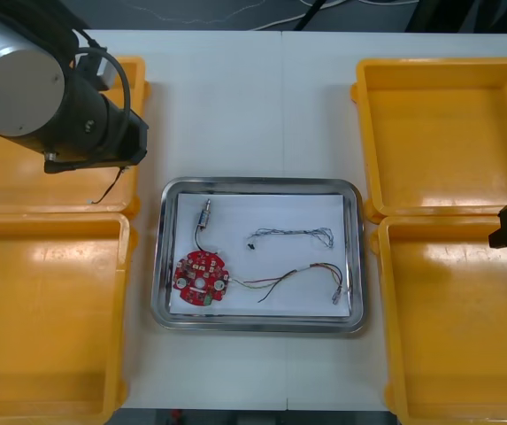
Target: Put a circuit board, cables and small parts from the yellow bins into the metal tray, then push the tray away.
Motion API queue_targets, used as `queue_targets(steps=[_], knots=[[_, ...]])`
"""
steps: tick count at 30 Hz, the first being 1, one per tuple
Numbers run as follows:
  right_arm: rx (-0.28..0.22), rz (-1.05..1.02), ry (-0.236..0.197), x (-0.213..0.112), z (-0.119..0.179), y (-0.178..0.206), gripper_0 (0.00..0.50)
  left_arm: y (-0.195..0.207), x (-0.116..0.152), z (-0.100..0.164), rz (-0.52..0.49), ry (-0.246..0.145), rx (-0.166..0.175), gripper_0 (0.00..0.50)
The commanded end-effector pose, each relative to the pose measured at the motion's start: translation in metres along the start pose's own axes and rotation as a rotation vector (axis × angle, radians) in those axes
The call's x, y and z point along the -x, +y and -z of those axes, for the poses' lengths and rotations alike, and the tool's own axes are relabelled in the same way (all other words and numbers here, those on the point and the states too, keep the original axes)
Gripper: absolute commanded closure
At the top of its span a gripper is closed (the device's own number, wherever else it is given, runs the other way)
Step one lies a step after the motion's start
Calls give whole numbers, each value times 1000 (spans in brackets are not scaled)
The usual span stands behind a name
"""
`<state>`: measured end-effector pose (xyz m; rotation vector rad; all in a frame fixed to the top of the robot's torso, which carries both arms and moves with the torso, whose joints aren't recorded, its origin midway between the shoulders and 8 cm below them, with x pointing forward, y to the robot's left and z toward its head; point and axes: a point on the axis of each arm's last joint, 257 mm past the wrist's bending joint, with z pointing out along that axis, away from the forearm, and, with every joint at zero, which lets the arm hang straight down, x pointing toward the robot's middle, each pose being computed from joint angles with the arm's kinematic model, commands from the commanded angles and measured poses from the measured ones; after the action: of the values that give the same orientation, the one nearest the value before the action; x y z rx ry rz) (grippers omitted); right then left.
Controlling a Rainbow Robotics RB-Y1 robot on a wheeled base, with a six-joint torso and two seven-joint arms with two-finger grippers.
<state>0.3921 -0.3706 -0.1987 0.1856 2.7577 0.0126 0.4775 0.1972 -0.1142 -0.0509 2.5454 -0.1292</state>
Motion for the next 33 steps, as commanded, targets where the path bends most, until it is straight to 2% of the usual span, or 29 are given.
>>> queue_targets(steps=[1, 3, 8, 19, 27, 33], knots=[[-35, 37, -50, 10, 15, -15, 0, -3, -13, -1, -33, 11, 23, 500], [-34, 41, -50, 10, 15, -15, 0, -7, -19, -5, -33, 24, 29, 500], [-32, 46, -49, 10, 15, -14, 0, -15, -27, -13, -59, 29, 33, 500], [-28, 46, -48, 9, 15, -13, 0, -44, -34, -33, -105, -7, 12, 500], [-26, 44, -49, 10, 15, -12, 0, -66, -47, -47, -126, -12, -18, 500], [-22, 45, -47, 9, 14, -11, 0, -80, -51, -59, -121, -20, -18, 500]])
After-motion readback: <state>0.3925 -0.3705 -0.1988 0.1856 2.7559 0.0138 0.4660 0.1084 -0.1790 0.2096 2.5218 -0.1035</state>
